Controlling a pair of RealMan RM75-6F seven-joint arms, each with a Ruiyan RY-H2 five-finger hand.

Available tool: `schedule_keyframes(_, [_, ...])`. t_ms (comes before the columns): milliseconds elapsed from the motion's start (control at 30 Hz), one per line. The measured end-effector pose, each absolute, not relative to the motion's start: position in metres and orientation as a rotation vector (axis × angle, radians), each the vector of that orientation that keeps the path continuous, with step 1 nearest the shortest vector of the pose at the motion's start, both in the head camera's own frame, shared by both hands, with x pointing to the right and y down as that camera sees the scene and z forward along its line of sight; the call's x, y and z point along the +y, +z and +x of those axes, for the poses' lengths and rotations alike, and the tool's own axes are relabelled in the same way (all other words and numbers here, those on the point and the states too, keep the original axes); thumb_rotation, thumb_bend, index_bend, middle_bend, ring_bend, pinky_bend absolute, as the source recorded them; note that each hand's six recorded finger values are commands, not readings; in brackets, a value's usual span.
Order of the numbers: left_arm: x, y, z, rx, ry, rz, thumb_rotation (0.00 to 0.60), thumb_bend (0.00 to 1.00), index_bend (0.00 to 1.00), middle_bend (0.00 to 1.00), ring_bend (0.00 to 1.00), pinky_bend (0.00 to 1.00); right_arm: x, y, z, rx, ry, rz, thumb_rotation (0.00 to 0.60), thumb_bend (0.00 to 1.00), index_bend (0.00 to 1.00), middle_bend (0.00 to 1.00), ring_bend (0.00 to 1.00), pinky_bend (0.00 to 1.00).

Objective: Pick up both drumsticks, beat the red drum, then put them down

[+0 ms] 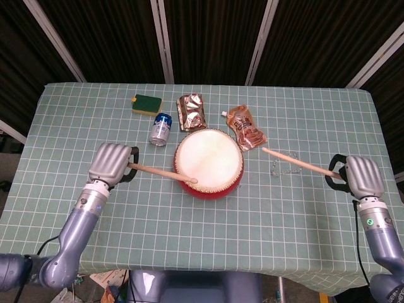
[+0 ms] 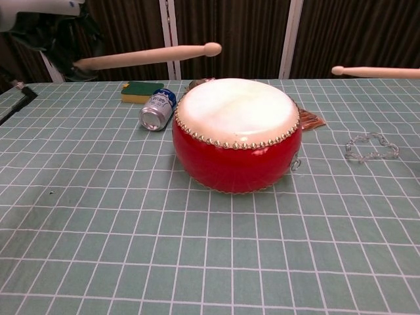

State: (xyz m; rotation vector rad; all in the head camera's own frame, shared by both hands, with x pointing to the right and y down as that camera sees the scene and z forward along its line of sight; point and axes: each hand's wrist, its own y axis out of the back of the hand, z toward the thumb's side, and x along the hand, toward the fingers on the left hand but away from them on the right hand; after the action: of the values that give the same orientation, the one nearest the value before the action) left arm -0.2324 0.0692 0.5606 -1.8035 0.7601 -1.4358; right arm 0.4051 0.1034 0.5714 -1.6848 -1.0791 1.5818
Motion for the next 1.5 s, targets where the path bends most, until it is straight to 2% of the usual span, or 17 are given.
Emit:
schedule_keyframes(300, [0.114,0.56,-0.272,0.777,-1.456,-1.858,0.6,0.58,0.79,1.0,1.0,1.0,0.152,0.572,0.414,-0.96,1.559,-1.779,0.6,0.64,0.96,1.0,1.0,1.0])
schedule_keyframes(500, [0.139,0.572,-0.282,0.727,-1.484,-1.887,0.6,0.58,0.79,1.0,1.0,1.0,0.182,0.583,0.427,-0.872,1.627,-1.824,0.6,0.64,0.96,1.0,1.0,1.0])
schedule_keyframes(833, [0.169,0.615,-0.265,0.623,-1.525,-1.938,0.6,0.58,0.78,1.0,1.0,1.0,0.204,0.607,0.429,-0.686,1.686,-1.823,0.6,0.64,0.96,1.0,1.0,1.0])
schedule_keyframes(1133, [0.179,0.649,-0.244,0.56,-1.575,-1.931,0.6,0.56,0.76,1.0,1.0,1.0,0.208,0.615,0.428,-0.611,1.701,-1.807,0.6,0.64,0.95,1.0,1.0,1.0])
schedule_keyframes(1200, [0.18,0.653,-0.241,0.554,-1.585,-1.925,0.6,0.52,0.73,1.0,1.0,1.0,0.209,0.617,0.429,-0.603,1.707,-1.803,0.6,0.64,0.92,1.0,1.0,0.98])
schedule_keyframes(1267, [0.18,0.657,-0.238,0.546,-1.596,-1.92,0.6,0.46,0.65,1.0,1.0,1.0,0.21,0.618,0.43,-0.587,1.715,-1.796,0.6,0.64,0.87,0.99,1.0,0.94])
schedule_keyframes(1367, [0.181,0.661,-0.235,0.537,-1.597,-1.915,0.6,0.37,0.52,1.0,1.0,1.0,0.211,0.62,0.431,-0.559,1.73,-1.782,0.6,0.64,0.73,0.89,0.94,0.83])
schedule_keyframes(1500, [0.181,0.663,-0.231,0.533,-1.59,-1.914,0.6,0.29,0.42,0.96,0.96,1.0,0.214,0.622,0.433,-0.512,1.749,-1.758,0.6,0.62,0.57,0.75,0.82,0.7])
